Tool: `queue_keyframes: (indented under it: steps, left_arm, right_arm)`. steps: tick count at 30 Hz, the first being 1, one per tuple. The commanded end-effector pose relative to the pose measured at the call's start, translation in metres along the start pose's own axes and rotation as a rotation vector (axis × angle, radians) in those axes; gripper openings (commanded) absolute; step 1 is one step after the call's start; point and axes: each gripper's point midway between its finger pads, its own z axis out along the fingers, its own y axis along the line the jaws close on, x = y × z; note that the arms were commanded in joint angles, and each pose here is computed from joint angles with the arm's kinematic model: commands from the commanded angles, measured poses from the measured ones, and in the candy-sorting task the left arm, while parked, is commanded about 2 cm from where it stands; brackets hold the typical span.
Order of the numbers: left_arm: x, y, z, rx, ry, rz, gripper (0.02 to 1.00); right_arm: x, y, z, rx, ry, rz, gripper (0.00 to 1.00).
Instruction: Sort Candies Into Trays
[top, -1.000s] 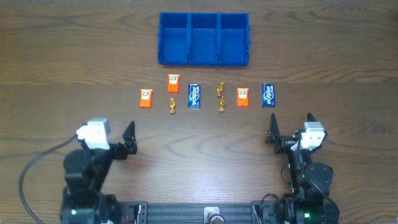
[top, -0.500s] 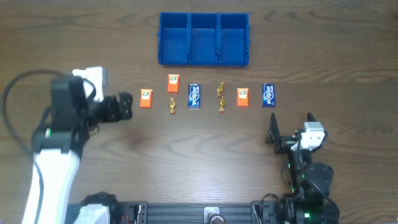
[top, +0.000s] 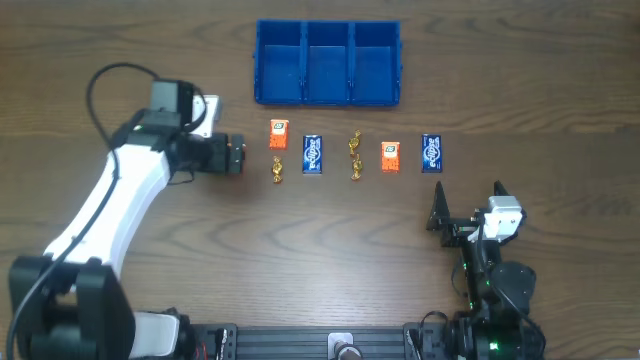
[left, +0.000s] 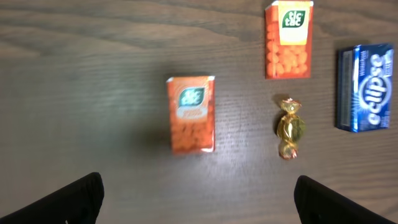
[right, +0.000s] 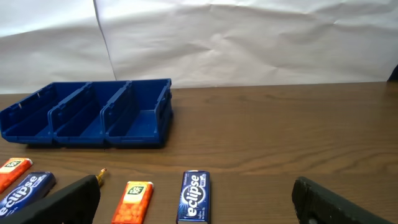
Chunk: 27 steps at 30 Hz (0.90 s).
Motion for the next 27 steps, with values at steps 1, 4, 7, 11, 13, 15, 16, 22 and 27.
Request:
queue_keyframes:
  steps: [1, 4, 7, 11, 13, 15, 16, 22, 27]
  left_arm:
    - [-0.008, 0.004, 0.022, -0.065, 0.030, 0.049, 0.974]
    - [-0.009, 0.006, 0.034, -0.080, 0.045, 0.056, 0.969]
    - [-0.008, 0.007, 0.044, -0.092, 0.061, 0.062, 0.967]
    - [-0.003, 0.008, 0.056, -0.096, 0.088, 0.065, 0.961]
    - [0.001, 0.009, 0.062, -0.102, 0.105, 0.064, 0.954]
    - [0.001, 0.010, 0.064, -0.105, 0.106, 0.064, 0.945]
    - [0.001, 0.010, 0.065, -0.105, 0.106, 0.064, 0.941]
    - [0.000, 0.010, 0.067, -0.116, 0.103, 0.074, 0.915]
    - [0.001, 0.007, 0.074, -0.135, 0.110, 0.096, 0.904]
  right_arm:
    - [0.001, 0.001, 0.000, -0.003, 0.000, -0.013, 0.998]
    - [0.001, 0.001, 0.000, -0.003, 0.000, -0.013, 0.998]
    - [0.001, 0.001, 0.000, -0.003, 0.000, -0.013, 0.998]
    - [0.001, 0.001, 0.000, -0.003, 0.000, -0.013, 0.998]
    - [0.001, 0.001, 0.000, -0.003, 0.000, -0.013, 0.998]
    - [0.001, 0.001, 0.000, -0.003, 0.000, -0.013, 0.998]
    - [0.001, 0.001, 0.000, -0.003, 0.000, -0.013, 0.998]
    - [0.001, 0.001, 0.000, -0.003, 0.000, -0.013, 0.998]
    - [0.001, 0.001, 0.000, -0.003, 0.000, -0.013, 0.998]
